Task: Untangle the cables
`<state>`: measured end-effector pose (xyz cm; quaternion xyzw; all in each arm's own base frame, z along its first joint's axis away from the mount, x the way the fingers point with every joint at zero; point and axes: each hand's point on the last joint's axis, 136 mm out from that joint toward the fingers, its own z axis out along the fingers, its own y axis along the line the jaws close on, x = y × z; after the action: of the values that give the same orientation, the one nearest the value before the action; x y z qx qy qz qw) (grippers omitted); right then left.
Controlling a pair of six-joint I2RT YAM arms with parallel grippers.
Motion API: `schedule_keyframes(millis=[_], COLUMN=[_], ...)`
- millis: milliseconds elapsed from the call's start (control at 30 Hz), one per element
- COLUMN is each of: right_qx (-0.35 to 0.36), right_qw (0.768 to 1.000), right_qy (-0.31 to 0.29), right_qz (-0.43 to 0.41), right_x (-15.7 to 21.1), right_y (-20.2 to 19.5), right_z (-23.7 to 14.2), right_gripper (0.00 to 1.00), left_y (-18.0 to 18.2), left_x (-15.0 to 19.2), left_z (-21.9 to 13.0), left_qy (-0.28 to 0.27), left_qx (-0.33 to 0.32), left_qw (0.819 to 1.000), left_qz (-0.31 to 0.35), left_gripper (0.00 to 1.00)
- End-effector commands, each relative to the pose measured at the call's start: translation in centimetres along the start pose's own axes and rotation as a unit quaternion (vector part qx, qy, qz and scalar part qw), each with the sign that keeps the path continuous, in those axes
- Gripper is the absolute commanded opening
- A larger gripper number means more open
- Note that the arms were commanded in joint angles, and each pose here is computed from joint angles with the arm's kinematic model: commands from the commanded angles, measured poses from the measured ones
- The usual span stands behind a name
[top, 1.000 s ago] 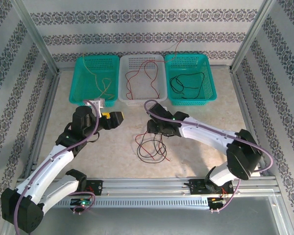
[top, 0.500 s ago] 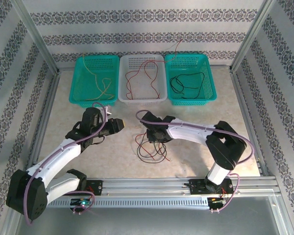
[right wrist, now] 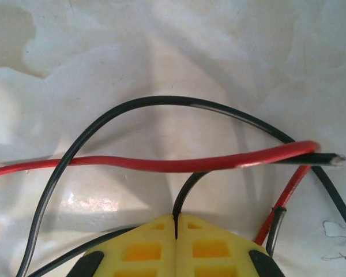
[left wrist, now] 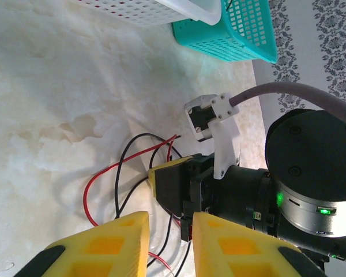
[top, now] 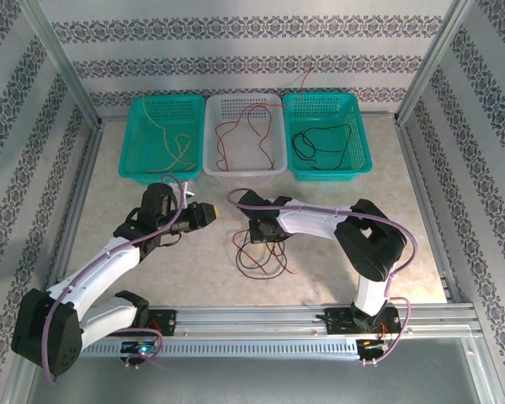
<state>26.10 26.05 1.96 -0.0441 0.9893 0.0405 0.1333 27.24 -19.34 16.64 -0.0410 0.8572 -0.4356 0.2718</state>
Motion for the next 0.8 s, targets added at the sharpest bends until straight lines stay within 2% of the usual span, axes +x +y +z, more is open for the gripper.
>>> schedule_keyframes(millis=[0, 100, 233, 367, 500, 600, 767], right_qx=[-0.027, -0.098, -0.213, -0.296, -0.35, -0.388, -0.414], right_qw=[0.999, 0.991, 0.966, 0.935, 0.905, 0.88, 0.852], right_qy=[-0.041, -0.078, -0.127, -0.183, -0.237, -0.269, -0.316], right_qz=[-0.02, -0.051, -0.077, -0.07, -0.058, -0.053, -0.053], right_x=[-1.3, -2.1, -2.9, -4.1, -5.6, -6.4, -7.3], right_y=[0.7, 3.0, 6.3, 7.7, 8.1, 8.4, 7.9], right_z=[-3.3, -7.1, -13.1, -19.3, -25.2, -29.4, -34.2], right_gripper=[0.0, 0.0, 0.0, 0.0, 0.0, 0.0, 0.0], left_y=[-2.7, -4.1, -7.4, -11.2, -14.0, -15.5, -15.6], left_x=[-1.4, -1.8, -1.8, -1.3, -1.7, -2.0, -2.5], left_z=[-0.1, 0.0, 0.3, -0.2, -1.5, -2.3, -2.9], left_qy=[-0.016, -0.027, -0.025, -0.032, -0.071, -0.09, -0.112], left_qx=[0.043, 0.071, 0.125, 0.169, 0.228, 0.257, 0.241], left_qw=[0.999, 0.997, 0.99, 0.976, 0.958, 0.947, 0.946], left_qz=[0.027, 0.032, 0.066, 0.131, 0.157, 0.17, 0.184], left_gripper=[0.29, 0.29, 0.3, 0.42, 0.53, 0.55, 0.61])
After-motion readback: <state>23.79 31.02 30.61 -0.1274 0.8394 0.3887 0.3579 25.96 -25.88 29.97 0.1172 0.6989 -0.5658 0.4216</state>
